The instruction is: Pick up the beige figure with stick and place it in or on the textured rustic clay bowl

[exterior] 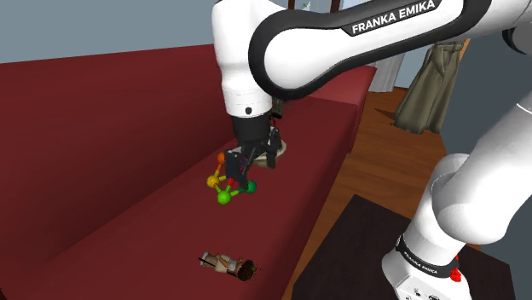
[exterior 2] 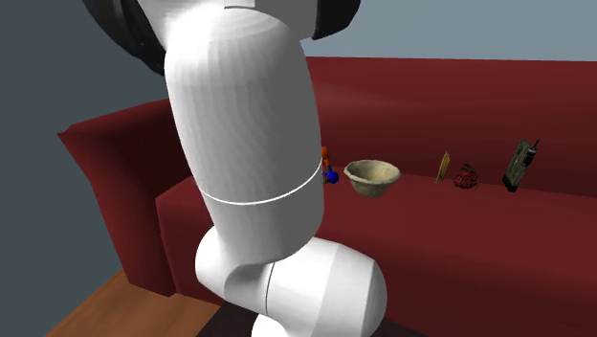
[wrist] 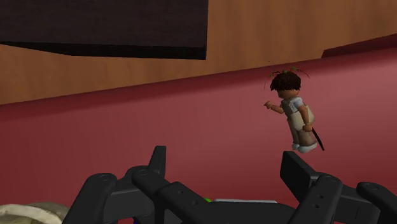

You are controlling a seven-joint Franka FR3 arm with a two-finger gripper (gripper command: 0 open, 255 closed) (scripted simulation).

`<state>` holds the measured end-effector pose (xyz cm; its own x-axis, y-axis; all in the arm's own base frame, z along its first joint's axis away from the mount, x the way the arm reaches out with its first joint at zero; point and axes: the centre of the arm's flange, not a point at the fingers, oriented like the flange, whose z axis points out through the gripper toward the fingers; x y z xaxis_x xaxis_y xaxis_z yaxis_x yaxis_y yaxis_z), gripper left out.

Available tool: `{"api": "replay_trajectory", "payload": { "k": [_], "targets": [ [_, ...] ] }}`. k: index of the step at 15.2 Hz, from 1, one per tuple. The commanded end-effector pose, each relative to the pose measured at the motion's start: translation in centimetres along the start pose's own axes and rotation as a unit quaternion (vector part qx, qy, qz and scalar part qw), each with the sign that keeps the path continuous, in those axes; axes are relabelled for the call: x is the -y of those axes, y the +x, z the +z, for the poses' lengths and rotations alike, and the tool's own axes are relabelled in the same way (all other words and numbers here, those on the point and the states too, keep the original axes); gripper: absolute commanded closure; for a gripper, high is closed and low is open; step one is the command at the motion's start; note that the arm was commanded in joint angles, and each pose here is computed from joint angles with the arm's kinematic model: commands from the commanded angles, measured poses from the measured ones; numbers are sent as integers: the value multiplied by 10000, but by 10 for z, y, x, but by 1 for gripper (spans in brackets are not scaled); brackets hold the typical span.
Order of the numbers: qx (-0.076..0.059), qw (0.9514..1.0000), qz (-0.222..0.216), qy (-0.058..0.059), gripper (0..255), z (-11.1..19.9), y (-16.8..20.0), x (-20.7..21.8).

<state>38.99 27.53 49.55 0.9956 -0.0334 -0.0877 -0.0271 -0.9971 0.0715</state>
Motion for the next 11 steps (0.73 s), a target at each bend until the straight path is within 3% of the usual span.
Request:
{"api": "replay_trajectory", "payload": {
  "k": [1,11],
  "targets": [
    [22,10000,63,12,0,2,8,27],
    [126,9994,327,39,0,16,50,151]
  ]
}}
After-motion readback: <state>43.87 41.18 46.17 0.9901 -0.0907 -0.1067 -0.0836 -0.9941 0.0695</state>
